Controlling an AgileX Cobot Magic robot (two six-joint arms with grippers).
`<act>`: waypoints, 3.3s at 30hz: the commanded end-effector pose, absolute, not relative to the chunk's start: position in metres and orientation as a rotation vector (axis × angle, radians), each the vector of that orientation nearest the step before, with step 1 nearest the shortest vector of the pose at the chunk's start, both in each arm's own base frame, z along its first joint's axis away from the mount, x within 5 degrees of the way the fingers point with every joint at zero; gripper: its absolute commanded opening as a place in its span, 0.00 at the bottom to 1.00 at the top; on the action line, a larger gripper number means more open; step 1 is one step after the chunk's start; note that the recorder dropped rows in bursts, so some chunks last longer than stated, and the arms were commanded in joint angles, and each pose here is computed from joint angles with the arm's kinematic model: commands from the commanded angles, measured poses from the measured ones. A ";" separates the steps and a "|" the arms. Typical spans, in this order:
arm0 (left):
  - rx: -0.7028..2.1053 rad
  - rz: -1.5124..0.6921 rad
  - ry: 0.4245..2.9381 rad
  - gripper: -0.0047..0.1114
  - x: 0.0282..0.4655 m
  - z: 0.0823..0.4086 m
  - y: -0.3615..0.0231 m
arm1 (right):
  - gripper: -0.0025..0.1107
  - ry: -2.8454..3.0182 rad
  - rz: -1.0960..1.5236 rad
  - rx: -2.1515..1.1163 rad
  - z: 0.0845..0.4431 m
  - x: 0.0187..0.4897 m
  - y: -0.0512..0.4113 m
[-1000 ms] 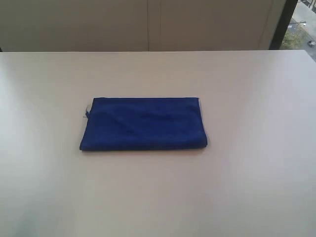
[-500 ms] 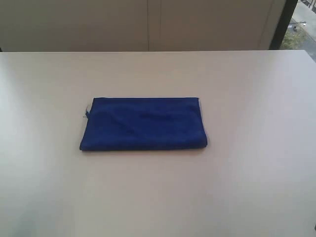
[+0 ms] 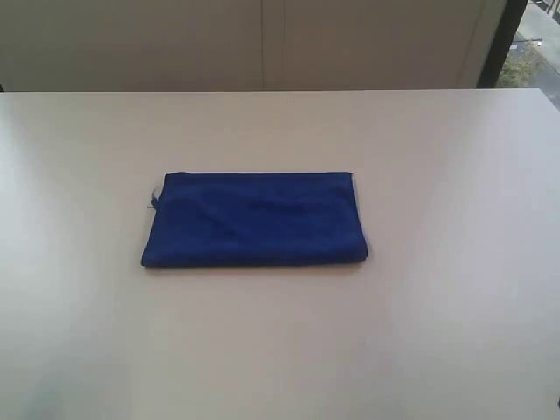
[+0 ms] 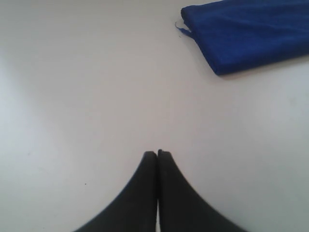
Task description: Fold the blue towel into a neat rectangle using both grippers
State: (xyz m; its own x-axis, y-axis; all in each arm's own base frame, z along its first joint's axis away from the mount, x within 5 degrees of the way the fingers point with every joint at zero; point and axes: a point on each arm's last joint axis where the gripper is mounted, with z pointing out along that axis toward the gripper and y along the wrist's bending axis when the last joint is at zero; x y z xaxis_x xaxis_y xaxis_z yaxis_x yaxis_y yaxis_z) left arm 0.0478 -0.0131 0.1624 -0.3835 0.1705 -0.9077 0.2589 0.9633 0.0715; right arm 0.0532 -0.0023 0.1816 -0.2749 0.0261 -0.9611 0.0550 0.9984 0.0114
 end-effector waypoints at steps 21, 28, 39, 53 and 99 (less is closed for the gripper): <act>0.298 -0.103 1.975 0.04 0.048 0.161 -0.013 | 0.02 1.833 -0.037 0.064 0.182 0.053 -0.003; 0.208 -0.045 1.985 0.04 0.049 0.161 -0.009 | 0.02 1.833 -0.037 0.064 0.182 0.053 -0.003; 0.182 -0.028 1.987 0.04 0.049 0.161 -0.008 | 0.02 1.833 -0.037 0.064 0.182 0.053 -0.003; 0.180 -0.027 1.986 0.04 0.049 0.161 -0.007 | 0.02 1.833 -0.037 0.064 0.182 0.053 -0.003; 0.172 -0.022 1.945 0.04 0.051 0.165 -0.007 | 0.02 1.833 -0.037 0.064 0.182 0.053 -0.003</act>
